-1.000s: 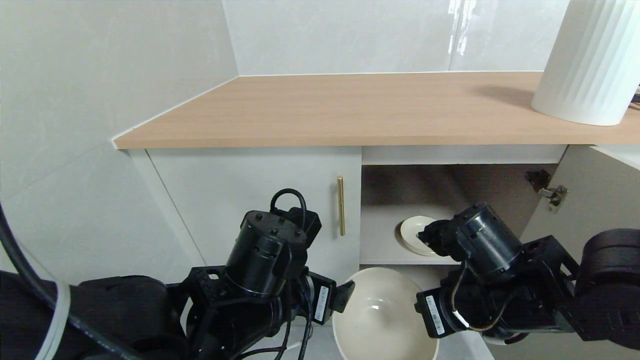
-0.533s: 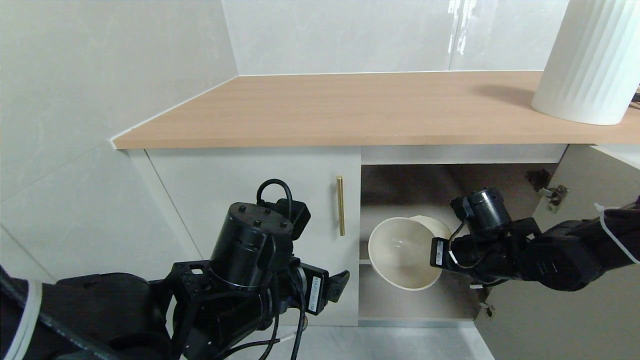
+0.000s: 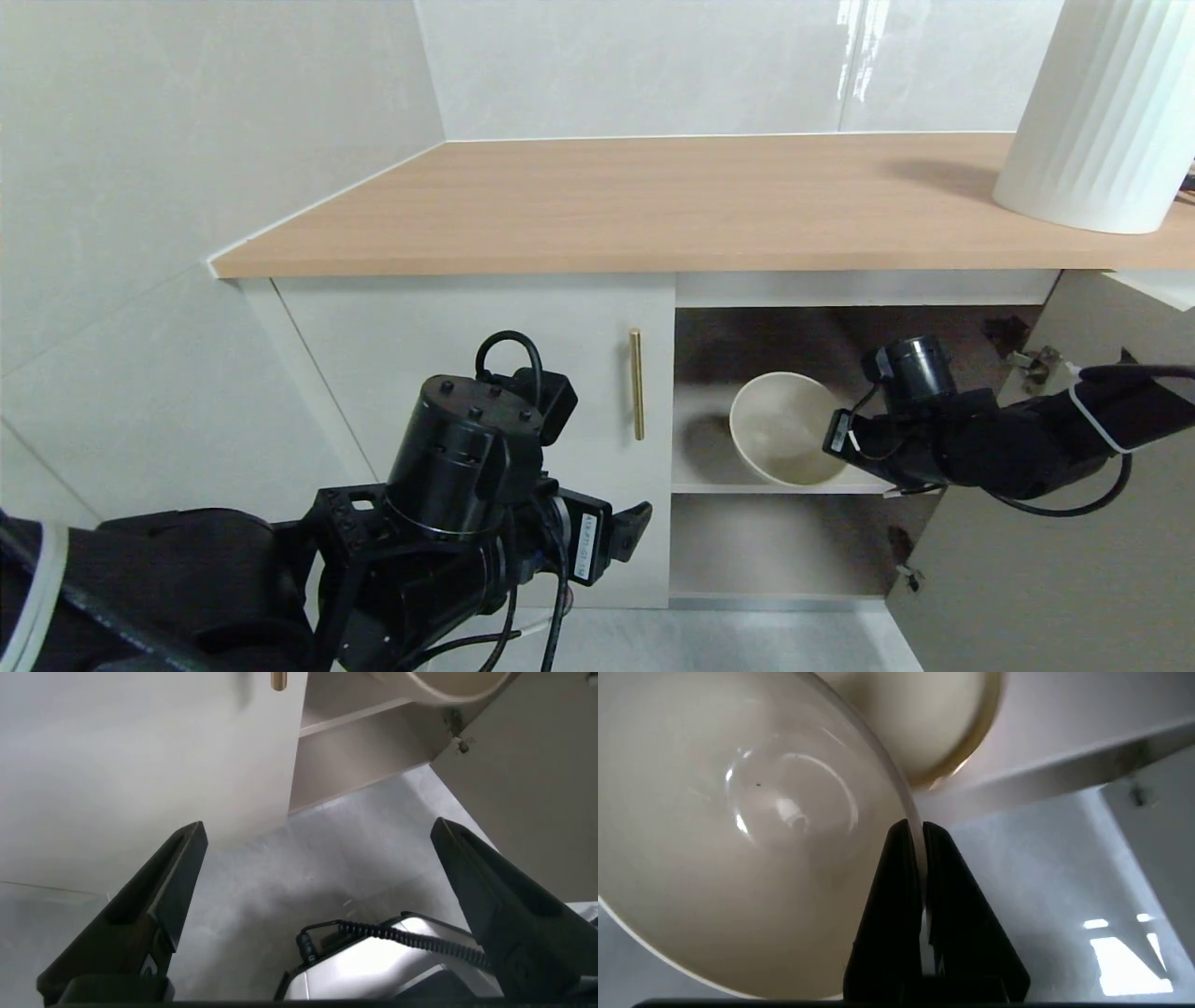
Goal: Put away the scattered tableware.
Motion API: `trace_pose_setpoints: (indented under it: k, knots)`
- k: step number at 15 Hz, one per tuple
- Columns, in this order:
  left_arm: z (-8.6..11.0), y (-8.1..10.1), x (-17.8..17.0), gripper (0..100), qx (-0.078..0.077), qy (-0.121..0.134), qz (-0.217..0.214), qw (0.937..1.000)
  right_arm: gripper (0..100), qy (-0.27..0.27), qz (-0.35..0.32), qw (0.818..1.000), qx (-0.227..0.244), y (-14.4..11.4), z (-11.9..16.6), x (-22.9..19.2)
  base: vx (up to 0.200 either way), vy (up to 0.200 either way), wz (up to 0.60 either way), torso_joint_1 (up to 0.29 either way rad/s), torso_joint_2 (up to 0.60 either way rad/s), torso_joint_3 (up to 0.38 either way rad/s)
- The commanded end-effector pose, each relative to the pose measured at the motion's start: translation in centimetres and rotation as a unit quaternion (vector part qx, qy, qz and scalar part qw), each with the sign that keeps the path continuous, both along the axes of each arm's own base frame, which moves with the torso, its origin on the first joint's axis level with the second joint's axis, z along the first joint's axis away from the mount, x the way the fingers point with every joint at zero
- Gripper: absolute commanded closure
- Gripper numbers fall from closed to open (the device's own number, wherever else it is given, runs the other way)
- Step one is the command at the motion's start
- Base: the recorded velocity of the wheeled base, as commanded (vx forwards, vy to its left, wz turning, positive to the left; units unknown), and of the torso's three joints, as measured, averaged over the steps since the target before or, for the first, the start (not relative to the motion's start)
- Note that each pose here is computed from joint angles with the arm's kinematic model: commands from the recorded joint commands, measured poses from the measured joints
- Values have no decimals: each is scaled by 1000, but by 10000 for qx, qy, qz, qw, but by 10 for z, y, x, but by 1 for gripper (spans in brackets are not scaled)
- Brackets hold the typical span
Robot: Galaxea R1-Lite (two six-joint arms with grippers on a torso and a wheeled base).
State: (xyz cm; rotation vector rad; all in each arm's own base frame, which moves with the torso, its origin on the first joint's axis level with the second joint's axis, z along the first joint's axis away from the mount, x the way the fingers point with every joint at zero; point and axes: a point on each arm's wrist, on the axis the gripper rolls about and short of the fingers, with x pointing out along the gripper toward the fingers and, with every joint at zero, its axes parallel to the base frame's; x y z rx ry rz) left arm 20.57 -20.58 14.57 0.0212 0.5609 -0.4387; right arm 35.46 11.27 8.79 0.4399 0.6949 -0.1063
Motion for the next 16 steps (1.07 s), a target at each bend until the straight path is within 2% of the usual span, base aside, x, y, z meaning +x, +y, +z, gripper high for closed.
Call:
trace_pose_setpoints:
  k: [1,7,16]
  knots:
    - [1,0,0,0,-8,-8,3,10000,100,-23,-141,9999,-14,-6,-9,9,0,0,0,0,0,0]
    - [1,0,0,0,-14,-13,3,10000,100,-145,-546,9983,-133,-19,-34,33,0,0,0,0,0,0]
    - [-2,-1,1,0,3,19,11,10000,100,-250,-611,9978,-105,-20,-37,44,0,0,0,0,0,0]
